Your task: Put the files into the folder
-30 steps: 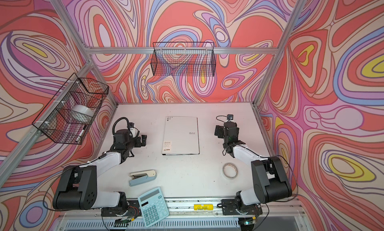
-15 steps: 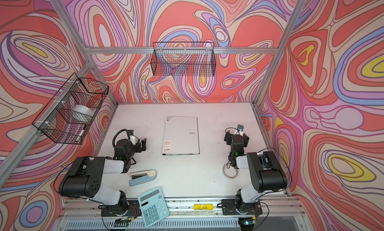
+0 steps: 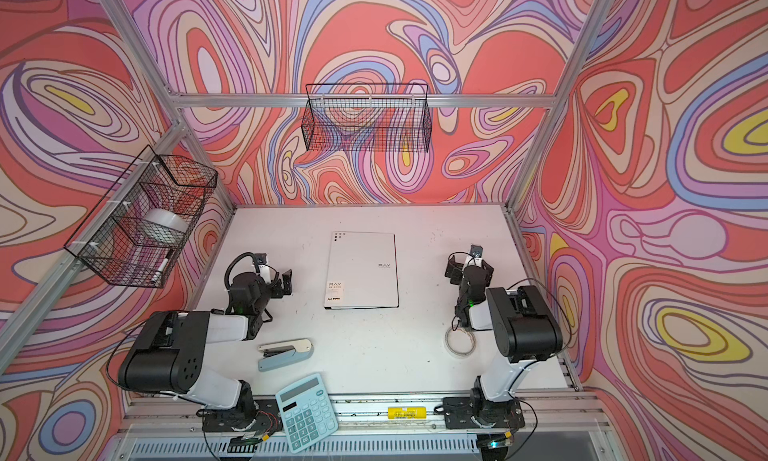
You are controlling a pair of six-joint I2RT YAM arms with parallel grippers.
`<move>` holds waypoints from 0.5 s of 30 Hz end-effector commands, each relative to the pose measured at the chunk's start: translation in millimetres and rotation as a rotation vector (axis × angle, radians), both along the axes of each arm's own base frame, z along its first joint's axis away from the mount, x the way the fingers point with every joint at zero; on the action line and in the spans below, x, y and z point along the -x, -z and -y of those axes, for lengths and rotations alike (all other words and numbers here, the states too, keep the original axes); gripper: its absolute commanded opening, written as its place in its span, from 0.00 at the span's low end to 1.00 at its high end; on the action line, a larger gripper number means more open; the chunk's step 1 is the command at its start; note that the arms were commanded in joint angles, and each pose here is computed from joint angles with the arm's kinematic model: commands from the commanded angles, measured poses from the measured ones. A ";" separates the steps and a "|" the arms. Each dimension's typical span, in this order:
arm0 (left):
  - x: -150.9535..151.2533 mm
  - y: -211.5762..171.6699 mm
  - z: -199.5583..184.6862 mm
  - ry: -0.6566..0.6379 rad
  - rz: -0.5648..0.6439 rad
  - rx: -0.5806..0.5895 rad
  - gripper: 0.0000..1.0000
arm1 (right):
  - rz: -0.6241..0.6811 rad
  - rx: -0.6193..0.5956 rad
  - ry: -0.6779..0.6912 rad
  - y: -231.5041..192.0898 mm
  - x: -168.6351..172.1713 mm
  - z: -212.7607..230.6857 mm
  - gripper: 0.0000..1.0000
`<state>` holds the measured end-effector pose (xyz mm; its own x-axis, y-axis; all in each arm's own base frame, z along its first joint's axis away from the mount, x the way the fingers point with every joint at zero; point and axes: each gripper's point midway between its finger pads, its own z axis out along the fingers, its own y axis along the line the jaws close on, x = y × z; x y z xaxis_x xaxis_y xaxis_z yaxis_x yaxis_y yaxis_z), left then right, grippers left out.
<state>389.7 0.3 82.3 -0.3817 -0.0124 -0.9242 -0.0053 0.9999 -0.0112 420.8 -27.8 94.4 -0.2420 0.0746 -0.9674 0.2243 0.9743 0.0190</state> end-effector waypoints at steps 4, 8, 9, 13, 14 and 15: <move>-3.9 -5.3 -4.2 -0.018 0.021 0.003 1.00 | -0.006 0.004 0.018 0.6 -0.8 3.8 0.99; -4.0 -5.7 -4.5 -0.019 0.022 0.001 1.00 | -0.006 0.005 0.017 0.3 -1.1 3.7 0.98; -3.9 -5.4 -4.3 -0.017 0.021 0.001 1.00 | -0.006 0.005 0.018 0.6 -0.8 3.8 0.98; -4.3 -4.9 -4.3 -0.018 0.018 0.002 1.00 | -0.005 0.005 0.018 0.3 -0.9 3.9 0.98; -4.7 -4.7 -4.3 -0.017 0.017 0.000 1.00 | -0.004 0.005 0.019 0.0 -1.2 4.1 0.99; -4.4 -5.3 -4.3 -0.017 0.019 0.000 1.00 | -0.006 0.005 0.018 0.6 -0.8 3.8 0.98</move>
